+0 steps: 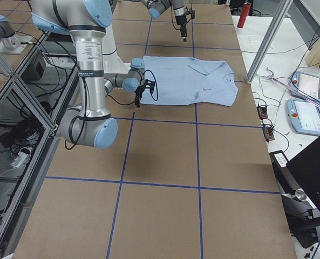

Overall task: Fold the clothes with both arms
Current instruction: 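Move both grippers to the hem corners nearest the robot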

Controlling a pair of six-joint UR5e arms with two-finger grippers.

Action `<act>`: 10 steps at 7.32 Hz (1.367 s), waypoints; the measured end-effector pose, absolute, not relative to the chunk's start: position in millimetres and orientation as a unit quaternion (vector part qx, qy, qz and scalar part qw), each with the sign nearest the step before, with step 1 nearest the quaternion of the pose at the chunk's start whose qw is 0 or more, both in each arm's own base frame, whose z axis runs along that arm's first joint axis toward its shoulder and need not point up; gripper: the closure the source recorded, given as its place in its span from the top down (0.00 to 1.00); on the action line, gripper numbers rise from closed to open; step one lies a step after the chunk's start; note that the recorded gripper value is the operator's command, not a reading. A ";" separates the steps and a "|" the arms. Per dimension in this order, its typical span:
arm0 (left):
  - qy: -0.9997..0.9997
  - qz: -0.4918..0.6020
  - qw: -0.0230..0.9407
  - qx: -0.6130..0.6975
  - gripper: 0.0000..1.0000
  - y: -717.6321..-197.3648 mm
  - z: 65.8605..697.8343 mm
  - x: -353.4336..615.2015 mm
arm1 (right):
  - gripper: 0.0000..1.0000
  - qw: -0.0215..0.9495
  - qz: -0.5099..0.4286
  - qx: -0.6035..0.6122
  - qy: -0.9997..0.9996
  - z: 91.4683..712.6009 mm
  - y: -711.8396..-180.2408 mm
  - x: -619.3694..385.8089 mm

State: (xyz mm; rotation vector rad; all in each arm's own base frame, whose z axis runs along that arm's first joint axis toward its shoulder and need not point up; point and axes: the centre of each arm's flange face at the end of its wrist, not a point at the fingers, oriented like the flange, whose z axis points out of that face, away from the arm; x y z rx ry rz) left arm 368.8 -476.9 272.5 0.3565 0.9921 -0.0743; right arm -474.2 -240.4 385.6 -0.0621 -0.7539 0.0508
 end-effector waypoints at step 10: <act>0.473 -0.118 0.872 0.048 1.00 -410.8 329.9 381.6 | 0.00 0.910 0.019 -0.017 -0.415 336.7 -233.1 -452.4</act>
